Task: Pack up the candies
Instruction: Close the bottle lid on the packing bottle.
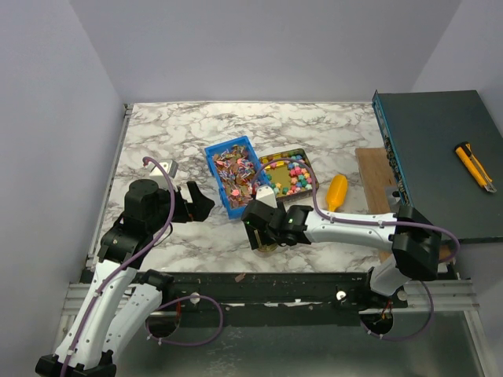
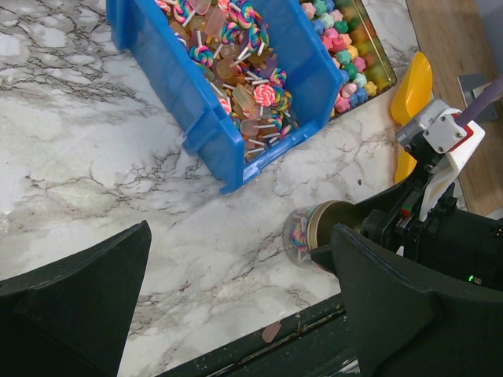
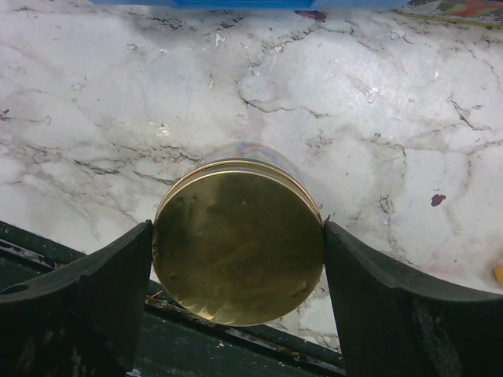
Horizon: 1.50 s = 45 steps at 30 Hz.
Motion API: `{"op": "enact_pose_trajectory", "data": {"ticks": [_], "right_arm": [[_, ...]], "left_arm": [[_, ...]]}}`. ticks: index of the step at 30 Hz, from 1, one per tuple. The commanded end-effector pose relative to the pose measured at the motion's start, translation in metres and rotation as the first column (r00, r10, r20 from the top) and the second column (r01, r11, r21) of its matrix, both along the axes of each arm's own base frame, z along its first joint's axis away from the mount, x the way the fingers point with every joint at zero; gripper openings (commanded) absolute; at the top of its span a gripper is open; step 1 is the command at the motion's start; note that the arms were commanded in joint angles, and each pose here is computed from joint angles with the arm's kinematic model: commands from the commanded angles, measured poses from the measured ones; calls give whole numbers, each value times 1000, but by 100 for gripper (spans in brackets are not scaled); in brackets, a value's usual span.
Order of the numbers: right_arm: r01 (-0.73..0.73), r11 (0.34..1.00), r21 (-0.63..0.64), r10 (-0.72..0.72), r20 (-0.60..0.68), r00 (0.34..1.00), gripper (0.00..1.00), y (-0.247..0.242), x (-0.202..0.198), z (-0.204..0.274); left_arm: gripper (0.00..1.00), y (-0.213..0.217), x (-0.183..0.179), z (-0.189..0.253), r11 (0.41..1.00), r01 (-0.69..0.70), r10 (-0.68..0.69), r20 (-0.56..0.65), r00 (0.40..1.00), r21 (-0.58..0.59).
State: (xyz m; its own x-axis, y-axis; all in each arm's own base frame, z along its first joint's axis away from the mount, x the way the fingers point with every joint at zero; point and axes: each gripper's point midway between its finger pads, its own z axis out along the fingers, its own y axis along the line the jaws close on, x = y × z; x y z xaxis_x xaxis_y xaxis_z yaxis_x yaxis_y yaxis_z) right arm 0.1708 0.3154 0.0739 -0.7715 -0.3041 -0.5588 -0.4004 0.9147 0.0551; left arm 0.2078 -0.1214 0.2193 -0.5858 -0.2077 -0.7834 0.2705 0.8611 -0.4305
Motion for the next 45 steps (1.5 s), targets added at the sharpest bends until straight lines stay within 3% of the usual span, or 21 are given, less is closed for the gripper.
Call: {"op": "enact_pose_trajectory", "data": {"ticks": [1, 8, 12, 32, 45], "right_arm": [[9, 998, -58, -12, -51, 999, 76, -13, -13, -22], [8, 998, -62, -11, -44, 999, 87, -11, -11, -21], [9, 999, -54, -11, -45, 999, 100, -9, -11, -19], [-36, 994, 107, 36, 10, 999, 100, 5, -10, 44], [6, 989, 150, -22, 106, 994, 100, -29, -6, 68]], "left_arm": [[99, 4, 0, -7, 1000, -12, 13, -14, 1000, 20], [99, 4, 0, -7, 1000, -14, 14, -13, 1000, 21], [99, 4, 0, -7, 1000, -13, 13, -15, 1000, 20], [99, -2, -3, -5, 1000, 27, -27, -3, 1000, 6], [99, -31, -28, -4, 992, 114, -114, 2, 993, -54]]}}
